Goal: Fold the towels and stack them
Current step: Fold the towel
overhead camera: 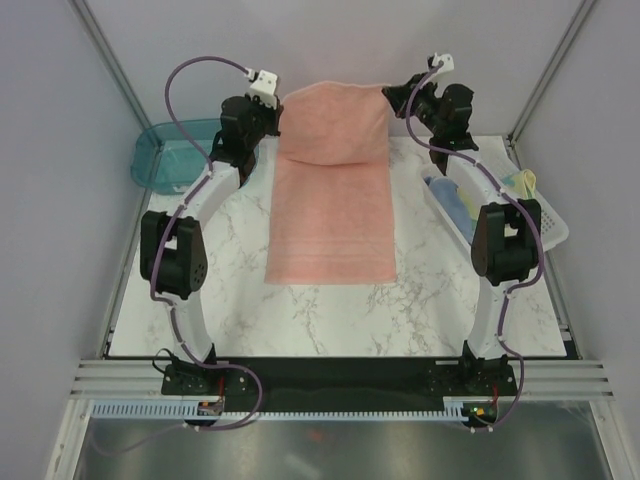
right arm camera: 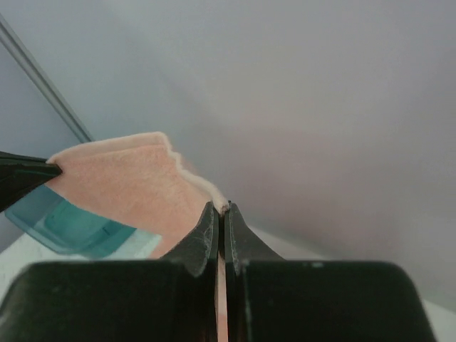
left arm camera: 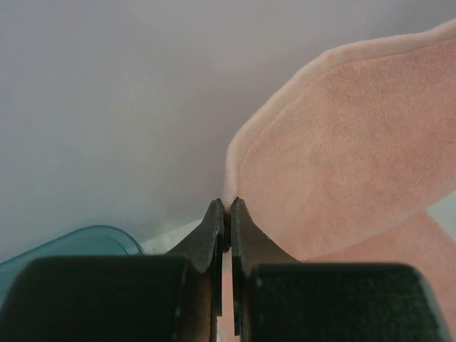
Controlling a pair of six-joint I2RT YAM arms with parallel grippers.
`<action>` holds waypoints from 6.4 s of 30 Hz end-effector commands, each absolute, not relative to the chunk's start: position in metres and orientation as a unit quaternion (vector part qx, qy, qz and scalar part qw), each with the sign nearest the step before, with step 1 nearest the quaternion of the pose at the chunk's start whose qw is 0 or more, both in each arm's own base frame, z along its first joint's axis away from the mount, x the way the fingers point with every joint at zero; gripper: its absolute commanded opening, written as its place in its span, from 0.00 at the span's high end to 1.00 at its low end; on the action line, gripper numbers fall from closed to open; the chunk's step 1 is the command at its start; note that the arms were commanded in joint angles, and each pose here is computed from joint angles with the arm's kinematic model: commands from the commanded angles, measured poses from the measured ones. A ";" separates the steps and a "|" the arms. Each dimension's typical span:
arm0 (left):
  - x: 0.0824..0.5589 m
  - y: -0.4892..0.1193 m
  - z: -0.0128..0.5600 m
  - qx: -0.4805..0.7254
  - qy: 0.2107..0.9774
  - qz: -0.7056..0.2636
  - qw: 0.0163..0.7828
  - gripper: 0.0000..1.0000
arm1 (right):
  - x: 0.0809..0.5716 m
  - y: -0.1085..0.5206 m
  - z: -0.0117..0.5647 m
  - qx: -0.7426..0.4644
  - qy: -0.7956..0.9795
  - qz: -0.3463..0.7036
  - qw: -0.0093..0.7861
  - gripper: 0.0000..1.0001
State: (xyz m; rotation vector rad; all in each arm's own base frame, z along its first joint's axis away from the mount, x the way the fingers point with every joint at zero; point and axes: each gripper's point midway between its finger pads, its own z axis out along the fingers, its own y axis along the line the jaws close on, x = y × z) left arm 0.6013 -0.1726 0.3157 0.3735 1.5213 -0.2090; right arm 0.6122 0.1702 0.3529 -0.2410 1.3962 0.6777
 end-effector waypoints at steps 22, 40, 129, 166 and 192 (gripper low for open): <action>0.442 -0.168 0.253 0.255 0.703 -0.162 0.644 0.98 | 0.459 0.160 0.255 -0.203 0.745 0.270 0.575 1.00; 0.359 -0.175 0.176 0.269 0.773 -0.242 0.521 0.98 | 0.361 0.186 0.177 -0.144 0.798 0.320 0.489 1.00; 0.343 -0.154 0.055 0.021 0.940 -0.191 0.282 0.67 | 0.376 0.159 0.045 -0.126 0.952 0.146 0.240 0.55; 0.321 -0.134 0.089 0.052 0.935 -0.151 0.317 0.98 | 0.299 0.165 0.098 -0.056 0.923 0.220 0.311 1.00; 0.287 -0.136 0.099 0.043 0.937 -0.164 0.306 0.98 | 0.270 0.154 0.120 -0.030 0.914 0.226 0.335 1.00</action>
